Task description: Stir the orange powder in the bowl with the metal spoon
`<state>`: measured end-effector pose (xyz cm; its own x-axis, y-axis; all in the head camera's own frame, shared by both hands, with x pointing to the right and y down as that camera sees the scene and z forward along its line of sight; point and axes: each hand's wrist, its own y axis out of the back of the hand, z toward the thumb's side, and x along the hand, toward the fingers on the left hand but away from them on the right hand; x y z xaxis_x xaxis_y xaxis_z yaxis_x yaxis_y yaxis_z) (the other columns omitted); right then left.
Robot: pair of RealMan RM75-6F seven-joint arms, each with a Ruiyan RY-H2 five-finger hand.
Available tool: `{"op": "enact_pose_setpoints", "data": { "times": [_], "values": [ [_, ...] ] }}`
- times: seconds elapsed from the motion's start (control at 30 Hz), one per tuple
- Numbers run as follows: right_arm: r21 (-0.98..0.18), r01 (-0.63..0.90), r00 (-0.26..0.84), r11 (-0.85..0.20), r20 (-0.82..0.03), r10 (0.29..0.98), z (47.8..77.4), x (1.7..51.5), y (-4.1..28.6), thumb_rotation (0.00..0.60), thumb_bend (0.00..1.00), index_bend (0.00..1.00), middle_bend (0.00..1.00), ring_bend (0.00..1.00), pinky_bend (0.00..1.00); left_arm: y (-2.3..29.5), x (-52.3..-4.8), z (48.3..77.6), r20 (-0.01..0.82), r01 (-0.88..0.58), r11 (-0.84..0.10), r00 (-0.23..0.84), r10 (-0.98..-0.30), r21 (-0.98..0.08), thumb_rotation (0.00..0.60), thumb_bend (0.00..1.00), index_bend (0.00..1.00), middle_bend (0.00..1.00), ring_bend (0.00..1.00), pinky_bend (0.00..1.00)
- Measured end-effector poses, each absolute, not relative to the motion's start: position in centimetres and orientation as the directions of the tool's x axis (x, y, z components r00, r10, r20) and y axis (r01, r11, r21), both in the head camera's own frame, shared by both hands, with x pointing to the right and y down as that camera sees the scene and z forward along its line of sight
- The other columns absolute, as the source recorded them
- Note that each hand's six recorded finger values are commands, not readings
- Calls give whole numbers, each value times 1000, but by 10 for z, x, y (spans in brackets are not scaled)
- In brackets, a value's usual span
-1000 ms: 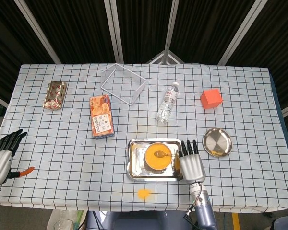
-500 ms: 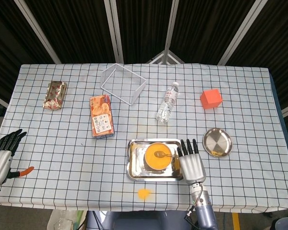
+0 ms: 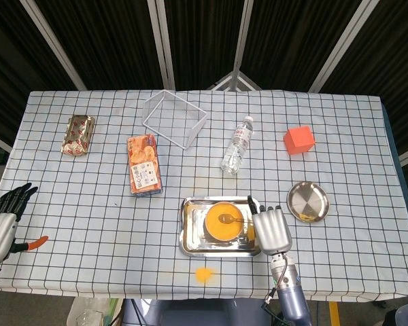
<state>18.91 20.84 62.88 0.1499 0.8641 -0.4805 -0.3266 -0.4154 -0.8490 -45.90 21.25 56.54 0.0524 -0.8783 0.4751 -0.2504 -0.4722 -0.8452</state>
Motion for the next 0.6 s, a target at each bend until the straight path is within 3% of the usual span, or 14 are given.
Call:
{"op": "enact_pose_setpoints", "data": {
  "times": [0.6],
  "values": [
    [-822, -341, 149, -457, -527, 837, 642, 183, 215, 600, 402, 297, 736, 848, 811, 213, -459, 567, 483, -249, -480, 52, -874, -841, 600, 6, 0, 0, 0, 0]
  ]
}}
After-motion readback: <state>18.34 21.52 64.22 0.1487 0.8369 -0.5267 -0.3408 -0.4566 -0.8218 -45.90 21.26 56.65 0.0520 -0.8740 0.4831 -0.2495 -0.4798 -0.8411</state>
